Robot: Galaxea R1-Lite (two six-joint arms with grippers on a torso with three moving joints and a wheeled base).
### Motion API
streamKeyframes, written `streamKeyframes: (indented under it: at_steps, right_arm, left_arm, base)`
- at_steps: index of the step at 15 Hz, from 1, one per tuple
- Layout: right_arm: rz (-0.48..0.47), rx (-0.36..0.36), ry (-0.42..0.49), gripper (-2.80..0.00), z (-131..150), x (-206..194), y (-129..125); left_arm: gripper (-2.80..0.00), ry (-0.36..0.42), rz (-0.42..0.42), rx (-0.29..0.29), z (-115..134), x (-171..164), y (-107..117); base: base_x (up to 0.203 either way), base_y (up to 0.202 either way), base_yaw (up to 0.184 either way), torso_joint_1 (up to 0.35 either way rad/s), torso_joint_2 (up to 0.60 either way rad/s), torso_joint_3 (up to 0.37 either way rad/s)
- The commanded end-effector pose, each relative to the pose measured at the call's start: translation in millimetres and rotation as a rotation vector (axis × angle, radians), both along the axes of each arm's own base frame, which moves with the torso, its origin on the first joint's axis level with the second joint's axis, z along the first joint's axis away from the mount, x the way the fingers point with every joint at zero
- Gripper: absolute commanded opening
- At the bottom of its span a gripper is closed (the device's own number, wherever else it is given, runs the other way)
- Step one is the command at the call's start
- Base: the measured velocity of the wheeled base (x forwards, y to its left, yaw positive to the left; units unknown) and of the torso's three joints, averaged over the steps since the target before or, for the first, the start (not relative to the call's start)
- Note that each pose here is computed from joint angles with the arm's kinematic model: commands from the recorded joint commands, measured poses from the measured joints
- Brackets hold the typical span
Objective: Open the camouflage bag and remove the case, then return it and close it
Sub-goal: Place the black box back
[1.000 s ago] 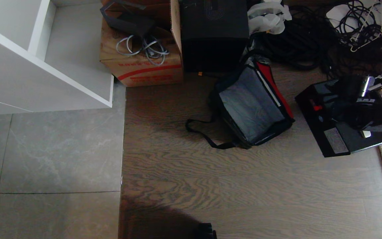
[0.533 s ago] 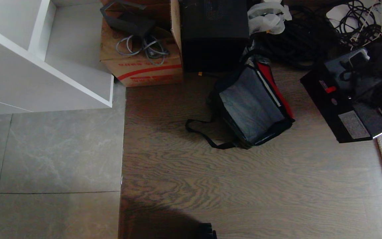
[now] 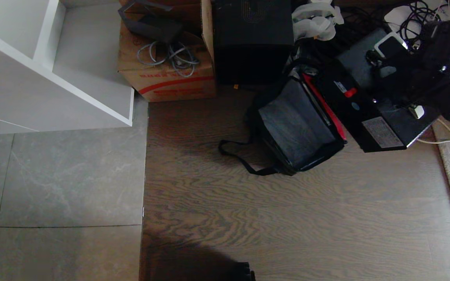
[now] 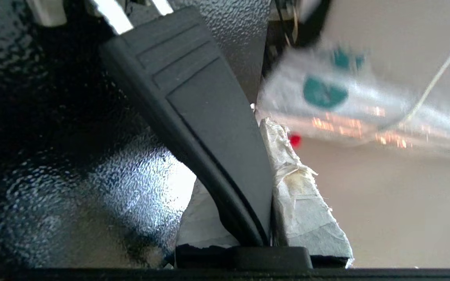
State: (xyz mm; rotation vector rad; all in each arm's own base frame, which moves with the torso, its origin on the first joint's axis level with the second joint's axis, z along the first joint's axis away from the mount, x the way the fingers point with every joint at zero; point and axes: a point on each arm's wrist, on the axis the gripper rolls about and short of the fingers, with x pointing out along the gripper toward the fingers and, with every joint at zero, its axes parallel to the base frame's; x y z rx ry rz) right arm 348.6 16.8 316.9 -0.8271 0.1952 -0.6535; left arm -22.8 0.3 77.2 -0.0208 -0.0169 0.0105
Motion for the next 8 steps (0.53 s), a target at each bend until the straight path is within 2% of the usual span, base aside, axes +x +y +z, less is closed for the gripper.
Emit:
streamKeyframes:
  at_steps: [1, 8]
  right_arm:
    - [0.089, 0.002, -0.028, -2.8, 9.2, -10.4, 31.3]
    - [0.292, 0.024, -0.01, -2.8, -3.0, -15.2, 110.2]
  left_arm:
    - [-2.8, 0.011, 0.0, -0.001, -3.0, 0.8, 0.0]
    - [-2.8, 0.011, 0.0, -0.001, -3.0, 0.8, 0.0]
  base:
    - [0.0, 0.0, 0.0, 0.0, 0.0, 0.0]
    - [0.0, 0.0, 0.0, 0.0, 0.0, 0.0]
